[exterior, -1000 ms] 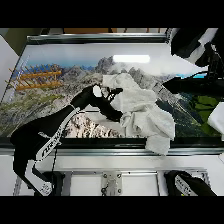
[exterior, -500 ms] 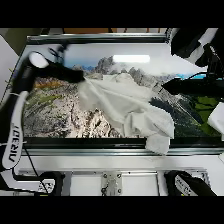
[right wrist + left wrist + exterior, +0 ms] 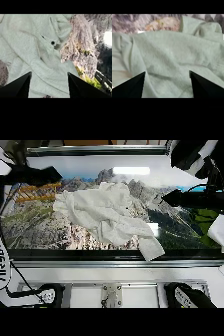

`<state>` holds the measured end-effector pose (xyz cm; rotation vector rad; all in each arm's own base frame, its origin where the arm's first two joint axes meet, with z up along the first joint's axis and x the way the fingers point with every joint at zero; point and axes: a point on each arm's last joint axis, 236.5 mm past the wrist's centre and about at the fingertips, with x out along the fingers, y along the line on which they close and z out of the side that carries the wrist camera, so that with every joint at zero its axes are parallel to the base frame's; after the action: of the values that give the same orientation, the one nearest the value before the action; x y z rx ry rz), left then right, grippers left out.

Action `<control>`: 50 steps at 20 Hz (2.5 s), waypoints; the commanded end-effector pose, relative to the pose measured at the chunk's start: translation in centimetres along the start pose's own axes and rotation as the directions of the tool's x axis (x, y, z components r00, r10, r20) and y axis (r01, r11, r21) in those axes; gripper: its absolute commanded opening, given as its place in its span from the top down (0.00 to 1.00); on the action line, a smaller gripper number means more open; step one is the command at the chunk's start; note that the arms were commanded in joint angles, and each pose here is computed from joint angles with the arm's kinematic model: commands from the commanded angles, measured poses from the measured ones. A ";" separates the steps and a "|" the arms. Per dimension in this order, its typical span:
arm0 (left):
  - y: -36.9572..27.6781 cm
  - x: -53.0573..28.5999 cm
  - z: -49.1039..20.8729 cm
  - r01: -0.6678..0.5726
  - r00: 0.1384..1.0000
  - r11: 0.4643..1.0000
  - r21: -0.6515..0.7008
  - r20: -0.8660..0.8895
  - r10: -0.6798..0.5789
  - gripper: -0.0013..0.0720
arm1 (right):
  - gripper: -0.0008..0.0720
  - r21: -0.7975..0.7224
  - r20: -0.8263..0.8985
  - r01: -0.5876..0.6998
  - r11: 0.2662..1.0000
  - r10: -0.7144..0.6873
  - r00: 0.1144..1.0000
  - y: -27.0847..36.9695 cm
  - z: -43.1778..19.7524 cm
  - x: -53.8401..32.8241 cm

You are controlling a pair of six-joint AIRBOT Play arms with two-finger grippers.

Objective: Fold the clothes and pants, and hang the long-sleeved shirts on hangers.

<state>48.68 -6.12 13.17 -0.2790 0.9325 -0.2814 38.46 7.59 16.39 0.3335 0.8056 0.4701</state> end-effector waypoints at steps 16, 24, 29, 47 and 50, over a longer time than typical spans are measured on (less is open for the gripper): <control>-22.8 15.9 -28.5 0.246 0.792 0.954 0.173 -0.603 -0.095 0.40 | 0.33 0.014 -0.020 -0.008 1.000 0.008 1.000 0.2 -0.5 0.1; -12.3 9.2 -16.7 0.057 0.904 0.970 0.234 -0.424 0.049 0.95 | 0.33 -0.088 -0.094 0.108 0.990 -0.116 0.989 -2.0 -2.2 0.7; -2.3 1.1 -14.2 -0.134 0.906 0.977 0.165 -0.380 0.188 0.95 | 0.33 -0.036 -0.100 0.177 0.984 -0.179 0.979 -4.0 -1.8 7.6; 3.2 0.8 -22.7 -0.211 0.837 0.976 0.055 -0.505 0.210 0.95 | 0.49 0.088 -0.343 0.018 0.996 0.014 0.939 -2.1 -9.7 32.4; 3.4 0.4 -20.7 -0.220 0.858 0.974 0.061 -0.462 0.223 0.95 | 0.95 0.039 -0.301 -0.005 0.999 0.016 0.954 -1.0 -6.8 30.7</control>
<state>31.29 -5.94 -1.09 -0.0970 1.4711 -0.1480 51.29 23.46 -9.27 0.3338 1.1537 0.5044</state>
